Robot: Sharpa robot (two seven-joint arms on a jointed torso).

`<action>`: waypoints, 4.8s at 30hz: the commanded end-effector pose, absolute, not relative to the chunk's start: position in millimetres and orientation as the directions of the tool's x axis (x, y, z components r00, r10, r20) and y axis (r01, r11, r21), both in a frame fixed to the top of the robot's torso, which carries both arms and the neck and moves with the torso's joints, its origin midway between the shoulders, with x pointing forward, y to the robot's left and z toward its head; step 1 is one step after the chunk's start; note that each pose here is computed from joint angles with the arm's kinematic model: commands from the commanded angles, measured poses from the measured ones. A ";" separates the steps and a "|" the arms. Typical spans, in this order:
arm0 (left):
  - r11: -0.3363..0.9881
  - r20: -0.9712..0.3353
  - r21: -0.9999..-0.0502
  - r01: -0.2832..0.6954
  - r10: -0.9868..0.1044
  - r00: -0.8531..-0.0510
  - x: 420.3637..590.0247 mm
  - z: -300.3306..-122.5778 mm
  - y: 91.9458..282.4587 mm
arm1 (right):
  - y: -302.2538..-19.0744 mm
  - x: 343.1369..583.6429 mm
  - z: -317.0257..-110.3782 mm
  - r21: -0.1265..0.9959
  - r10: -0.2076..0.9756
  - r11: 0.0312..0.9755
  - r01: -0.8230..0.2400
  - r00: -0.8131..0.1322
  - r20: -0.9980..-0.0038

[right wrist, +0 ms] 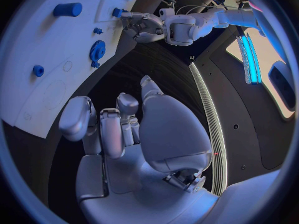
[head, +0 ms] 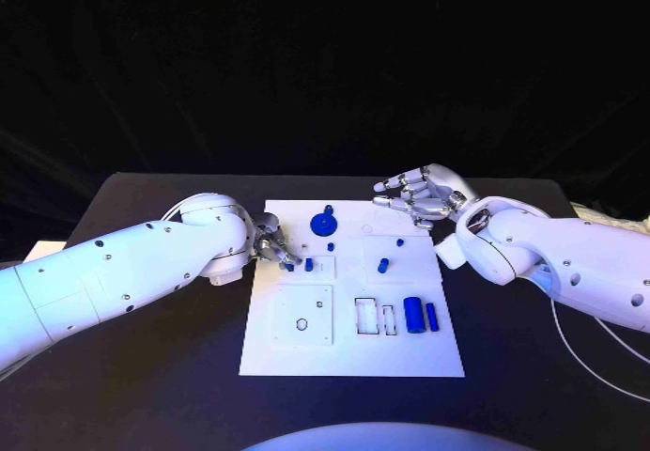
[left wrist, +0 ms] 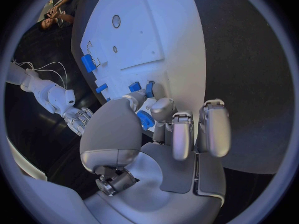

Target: Assemble the parts on the task board

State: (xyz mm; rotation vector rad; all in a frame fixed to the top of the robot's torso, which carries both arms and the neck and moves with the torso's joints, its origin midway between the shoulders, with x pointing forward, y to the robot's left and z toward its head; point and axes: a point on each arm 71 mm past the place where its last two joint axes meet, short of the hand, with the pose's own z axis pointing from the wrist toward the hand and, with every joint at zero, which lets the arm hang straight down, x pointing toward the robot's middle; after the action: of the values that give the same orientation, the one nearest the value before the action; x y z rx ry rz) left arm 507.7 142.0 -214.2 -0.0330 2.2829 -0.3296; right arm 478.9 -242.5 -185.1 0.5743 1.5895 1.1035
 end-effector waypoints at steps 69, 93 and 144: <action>0.756 -0.646 -0.654 0.019 -0.545 -0.535 518.6 -181.1 157.3 | -243.2 478.1 -186.0 0.872 0.806 0.457 -0.175 -0.333 -0.489; 0.684 -0.926 -0.362 0.634 -0.182 -0.332 514.1 -204.2 97.1 | -239.0 478.1 -187.9 0.874 0.805 0.452 -0.176 -0.342 -0.485; 0.773 -0.940 -0.203 0.602 0.017 -0.340 520.5 -220.0 59.5 | -234.6 477.2 -187.6 0.877 0.802 0.446 -0.180 -0.354 -0.481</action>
State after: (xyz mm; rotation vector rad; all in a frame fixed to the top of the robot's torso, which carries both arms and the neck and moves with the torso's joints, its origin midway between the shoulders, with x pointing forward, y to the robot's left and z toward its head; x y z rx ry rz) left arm 523.3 61.8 -215.9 0.4535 1.8064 -0.6391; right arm 478.2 -236.8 -187.3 0.5687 1.6035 1.1196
